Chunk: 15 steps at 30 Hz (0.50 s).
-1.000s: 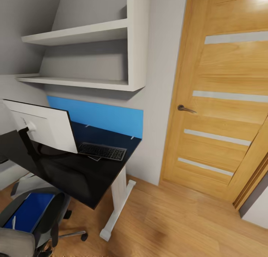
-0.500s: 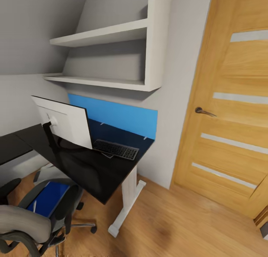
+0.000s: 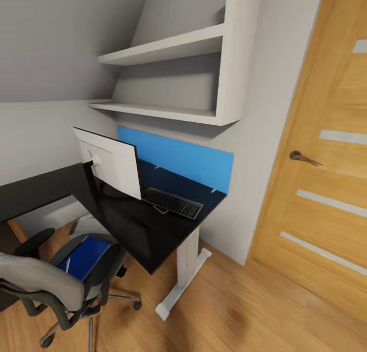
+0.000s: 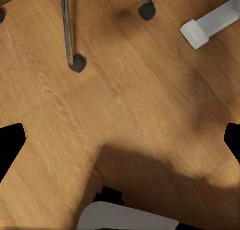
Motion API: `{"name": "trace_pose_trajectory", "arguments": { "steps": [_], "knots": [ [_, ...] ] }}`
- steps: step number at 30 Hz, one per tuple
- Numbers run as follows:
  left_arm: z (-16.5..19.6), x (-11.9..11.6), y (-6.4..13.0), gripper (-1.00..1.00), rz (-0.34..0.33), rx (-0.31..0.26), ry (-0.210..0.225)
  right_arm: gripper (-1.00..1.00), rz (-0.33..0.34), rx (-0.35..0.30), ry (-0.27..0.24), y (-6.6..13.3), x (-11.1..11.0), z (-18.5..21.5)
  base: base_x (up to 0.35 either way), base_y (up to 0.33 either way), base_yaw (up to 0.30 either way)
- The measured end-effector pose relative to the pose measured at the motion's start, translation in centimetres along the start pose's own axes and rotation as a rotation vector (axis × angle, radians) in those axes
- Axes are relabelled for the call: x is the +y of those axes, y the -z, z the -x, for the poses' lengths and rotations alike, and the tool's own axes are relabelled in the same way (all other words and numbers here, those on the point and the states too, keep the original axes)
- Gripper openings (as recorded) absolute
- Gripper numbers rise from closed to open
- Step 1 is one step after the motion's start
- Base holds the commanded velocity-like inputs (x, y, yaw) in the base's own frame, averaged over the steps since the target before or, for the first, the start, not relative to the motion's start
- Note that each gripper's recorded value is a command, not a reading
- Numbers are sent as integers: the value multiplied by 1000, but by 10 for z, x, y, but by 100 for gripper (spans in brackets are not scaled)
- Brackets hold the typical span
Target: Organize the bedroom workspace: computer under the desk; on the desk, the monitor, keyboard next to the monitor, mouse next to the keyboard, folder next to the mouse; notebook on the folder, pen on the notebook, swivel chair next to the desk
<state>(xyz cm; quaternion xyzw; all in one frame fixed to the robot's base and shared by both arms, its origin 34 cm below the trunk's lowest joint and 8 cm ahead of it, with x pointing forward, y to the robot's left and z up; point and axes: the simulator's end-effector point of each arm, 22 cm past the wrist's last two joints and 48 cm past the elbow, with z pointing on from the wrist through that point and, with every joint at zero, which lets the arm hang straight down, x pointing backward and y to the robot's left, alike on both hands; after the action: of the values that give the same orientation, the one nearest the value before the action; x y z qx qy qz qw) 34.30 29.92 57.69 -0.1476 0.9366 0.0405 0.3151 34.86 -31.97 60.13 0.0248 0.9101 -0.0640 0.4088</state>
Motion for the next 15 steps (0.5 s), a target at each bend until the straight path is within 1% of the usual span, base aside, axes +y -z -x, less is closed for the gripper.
{"name": "trace_pose_trajectory", "arguments": {
  "steps": [1, 5, 10, 15],
  "knots": [
    [2, -1, 0, 100, -2, -6, 1, 100, 0, -16, -2, 0, 0, 3, 0, -8, 277],
    [6, -5, -2, 100, -5, -15, 4, 100, -5, -41, -8, 1, 0, 7, 0, -3, 277],
    [2, -10, -8, 100, -6, -12, 9, 100, -4, -43, -9, -4, 1, 2, 0, 0, 277],
    [0, -9, -15, 100, -4, -12, 10, 100, -3, -42, -6, -9, 2, -4, 0, 0, 268]
  ]
}}
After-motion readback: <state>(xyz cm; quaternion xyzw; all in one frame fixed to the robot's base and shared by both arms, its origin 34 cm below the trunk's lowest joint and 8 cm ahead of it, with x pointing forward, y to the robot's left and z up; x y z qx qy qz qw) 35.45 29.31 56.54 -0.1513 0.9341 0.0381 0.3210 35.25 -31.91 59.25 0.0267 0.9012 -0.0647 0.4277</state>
